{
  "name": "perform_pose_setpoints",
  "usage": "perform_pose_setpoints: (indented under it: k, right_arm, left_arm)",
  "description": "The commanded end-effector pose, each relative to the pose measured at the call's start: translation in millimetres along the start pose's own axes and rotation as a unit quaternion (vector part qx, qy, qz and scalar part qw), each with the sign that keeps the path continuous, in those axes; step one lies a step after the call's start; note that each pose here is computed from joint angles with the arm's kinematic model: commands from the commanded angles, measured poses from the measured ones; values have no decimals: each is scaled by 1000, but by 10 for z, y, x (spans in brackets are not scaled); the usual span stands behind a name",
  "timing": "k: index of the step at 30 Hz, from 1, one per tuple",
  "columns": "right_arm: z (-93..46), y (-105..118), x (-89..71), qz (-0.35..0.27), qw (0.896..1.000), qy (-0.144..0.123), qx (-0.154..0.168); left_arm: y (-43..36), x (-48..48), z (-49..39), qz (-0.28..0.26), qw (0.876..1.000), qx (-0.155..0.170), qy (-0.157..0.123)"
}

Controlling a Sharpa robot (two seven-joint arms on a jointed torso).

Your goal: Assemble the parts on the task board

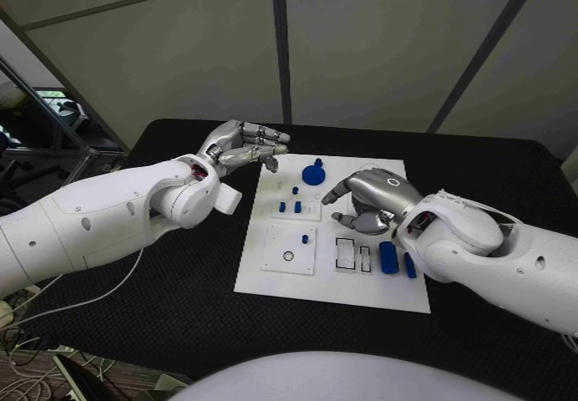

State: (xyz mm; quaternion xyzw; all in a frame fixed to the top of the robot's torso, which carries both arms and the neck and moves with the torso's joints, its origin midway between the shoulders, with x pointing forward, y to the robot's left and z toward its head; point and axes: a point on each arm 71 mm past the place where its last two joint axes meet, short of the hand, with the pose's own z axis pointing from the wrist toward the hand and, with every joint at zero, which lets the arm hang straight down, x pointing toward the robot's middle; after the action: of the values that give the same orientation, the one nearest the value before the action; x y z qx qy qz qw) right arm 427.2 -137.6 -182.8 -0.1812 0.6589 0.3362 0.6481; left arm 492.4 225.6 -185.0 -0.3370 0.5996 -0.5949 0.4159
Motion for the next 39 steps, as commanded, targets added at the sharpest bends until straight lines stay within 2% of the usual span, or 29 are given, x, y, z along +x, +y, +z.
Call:
perform_pose_setpoints:
  k: [1,4,9,21,39]
  right_arm:
    - [-47,-154,-66,-20,998,32,41]
    - [-84,-275,-128,-27,997,33,57]
    - [-102,-364,-147,-32,996,44,70]
    - [-74,-389,-72,-34,991,94,84]
    - [-44,-451,-2,-41,986,126,105]
  left_arm:
    - [-10,0,-7,-3,1000,1,5]
    - [-9,-8,-11,-2,1000,1,4]
    - [-9,2,-8,-3,1000,1,6]
    - [-2,-12,-7,-2,1000,0,4]
    - [0,-12,-4,-2,1000,0,4]
